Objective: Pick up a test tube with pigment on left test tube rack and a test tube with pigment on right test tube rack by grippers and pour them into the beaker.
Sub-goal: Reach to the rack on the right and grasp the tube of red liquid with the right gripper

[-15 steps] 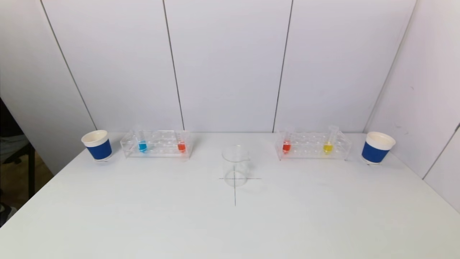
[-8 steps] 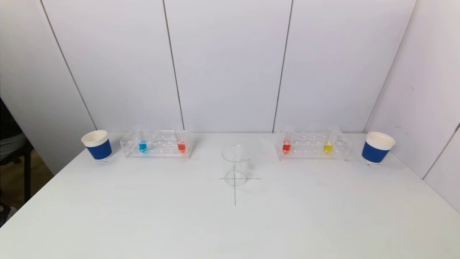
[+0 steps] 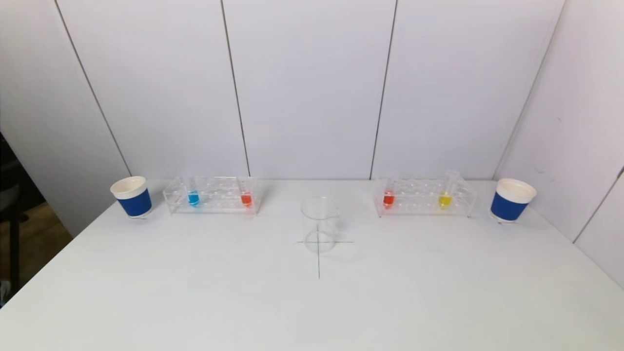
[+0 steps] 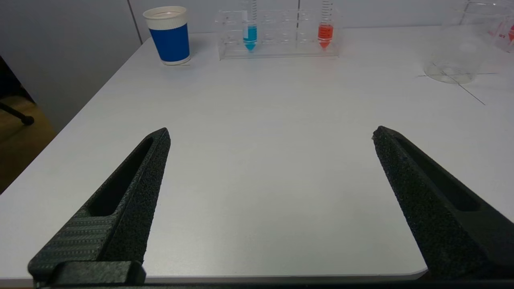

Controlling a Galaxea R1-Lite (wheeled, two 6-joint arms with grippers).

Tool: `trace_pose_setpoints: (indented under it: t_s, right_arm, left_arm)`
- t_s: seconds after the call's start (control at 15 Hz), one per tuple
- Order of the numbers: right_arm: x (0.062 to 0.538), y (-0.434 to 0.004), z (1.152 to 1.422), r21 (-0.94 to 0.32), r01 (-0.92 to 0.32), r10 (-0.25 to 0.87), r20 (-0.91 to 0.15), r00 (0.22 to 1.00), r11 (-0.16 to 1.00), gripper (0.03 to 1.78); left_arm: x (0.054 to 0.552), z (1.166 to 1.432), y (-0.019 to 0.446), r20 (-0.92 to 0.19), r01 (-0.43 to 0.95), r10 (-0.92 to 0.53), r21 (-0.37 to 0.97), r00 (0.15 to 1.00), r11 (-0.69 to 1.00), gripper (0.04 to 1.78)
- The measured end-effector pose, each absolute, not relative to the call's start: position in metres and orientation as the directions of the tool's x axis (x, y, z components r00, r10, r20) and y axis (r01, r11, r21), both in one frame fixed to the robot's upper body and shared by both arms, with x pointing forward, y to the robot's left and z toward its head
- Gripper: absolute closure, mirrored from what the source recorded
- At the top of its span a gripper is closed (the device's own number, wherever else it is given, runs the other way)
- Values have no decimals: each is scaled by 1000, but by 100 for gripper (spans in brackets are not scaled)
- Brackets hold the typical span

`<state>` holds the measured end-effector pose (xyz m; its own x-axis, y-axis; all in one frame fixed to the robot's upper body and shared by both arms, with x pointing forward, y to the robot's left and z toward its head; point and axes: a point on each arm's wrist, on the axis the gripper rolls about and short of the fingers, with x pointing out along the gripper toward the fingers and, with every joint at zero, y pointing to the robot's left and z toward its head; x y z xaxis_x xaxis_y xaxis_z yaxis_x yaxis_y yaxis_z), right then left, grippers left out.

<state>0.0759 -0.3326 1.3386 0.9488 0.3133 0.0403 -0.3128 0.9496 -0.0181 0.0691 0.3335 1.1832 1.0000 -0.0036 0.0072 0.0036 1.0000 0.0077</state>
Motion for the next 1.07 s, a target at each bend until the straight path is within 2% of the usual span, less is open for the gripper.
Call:
trace_pose_setpoints:
  t_s: [0.33, 0.67, 1.07]
  right_arm:
    - [113, -327, 1356, -1, -437, 437, -2, 900, 900, 4]
    - [156, -321, 1364, 24, -450, 450, -56, 891, 893, 4]
    - [226, -313, 1380, 49, -449, 452, -55, 890, 892, 4]
  left_arm:
    - [69, 1183, 334, 7, 3, -3, 8, 1000, 1000, 6]
    - [69, 1183, 334, 7, 4, -4, 8, 1000, 1000, 6]
    - [69, 1183, 334, 7, 3, -3, 8, 1000, 1000, 6]
